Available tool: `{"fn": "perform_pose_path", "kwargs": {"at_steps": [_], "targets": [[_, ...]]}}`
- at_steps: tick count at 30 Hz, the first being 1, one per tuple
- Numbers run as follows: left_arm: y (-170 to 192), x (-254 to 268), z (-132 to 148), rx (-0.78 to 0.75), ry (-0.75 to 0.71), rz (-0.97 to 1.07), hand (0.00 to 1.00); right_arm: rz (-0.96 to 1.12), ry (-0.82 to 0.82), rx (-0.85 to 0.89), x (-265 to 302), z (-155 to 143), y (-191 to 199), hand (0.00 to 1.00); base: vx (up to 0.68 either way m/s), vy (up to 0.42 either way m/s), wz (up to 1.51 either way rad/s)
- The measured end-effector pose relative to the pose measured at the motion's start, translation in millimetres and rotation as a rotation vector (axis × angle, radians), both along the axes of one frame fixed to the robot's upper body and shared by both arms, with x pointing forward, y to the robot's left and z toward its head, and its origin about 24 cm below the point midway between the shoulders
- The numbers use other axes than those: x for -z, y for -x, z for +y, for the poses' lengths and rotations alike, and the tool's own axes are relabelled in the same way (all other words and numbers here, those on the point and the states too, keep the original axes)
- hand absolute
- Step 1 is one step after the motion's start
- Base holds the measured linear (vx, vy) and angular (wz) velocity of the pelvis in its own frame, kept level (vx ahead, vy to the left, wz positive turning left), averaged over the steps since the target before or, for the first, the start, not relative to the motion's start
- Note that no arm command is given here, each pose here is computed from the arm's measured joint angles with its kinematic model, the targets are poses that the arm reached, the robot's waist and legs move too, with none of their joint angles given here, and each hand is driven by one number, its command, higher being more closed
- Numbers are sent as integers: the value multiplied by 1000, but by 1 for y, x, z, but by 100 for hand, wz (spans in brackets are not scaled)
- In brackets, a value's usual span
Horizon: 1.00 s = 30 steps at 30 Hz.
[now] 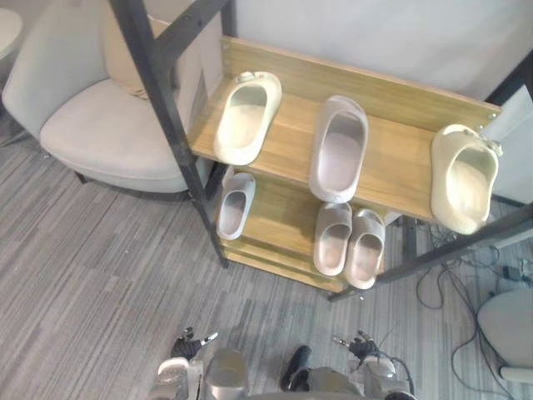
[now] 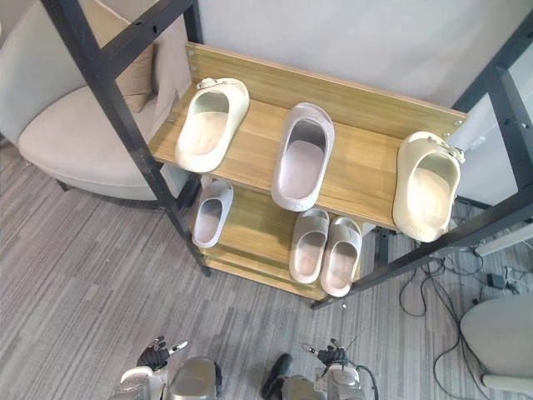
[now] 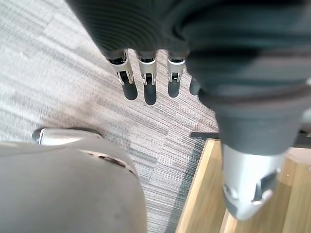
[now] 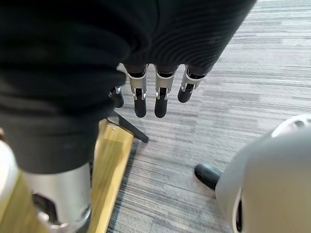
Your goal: Organize the slippers on the shoe rack
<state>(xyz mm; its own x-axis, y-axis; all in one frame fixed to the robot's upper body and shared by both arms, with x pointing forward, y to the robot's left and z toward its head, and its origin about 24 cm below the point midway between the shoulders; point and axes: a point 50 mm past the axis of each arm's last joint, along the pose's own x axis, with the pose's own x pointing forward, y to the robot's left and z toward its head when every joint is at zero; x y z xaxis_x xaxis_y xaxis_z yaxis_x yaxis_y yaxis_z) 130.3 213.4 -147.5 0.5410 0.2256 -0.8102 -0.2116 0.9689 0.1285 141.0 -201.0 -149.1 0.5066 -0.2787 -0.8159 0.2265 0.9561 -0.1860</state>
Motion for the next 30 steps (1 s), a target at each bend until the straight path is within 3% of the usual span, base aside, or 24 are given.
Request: {"fn": "perform_pose_path", "kwargs": {"at_steps": [11,17,24,30], "targets": [[-4,-1,-3,48,-15,-3,0,-63,14,-5,-7,0,-7,0,-41,84,-30],[0,0,-2,38,-26,5,0,-426,98,-57,-65,2,-47,0,-69,-13,-15],[12,2,2,68,-63,23,0,-813,216,-108,-146,2,-60,0,-62,-42,-19],[12,2,2,96,-73,27,0,-1075,194,-253,-199,41,-73,0,-42,-56,-8]]}}
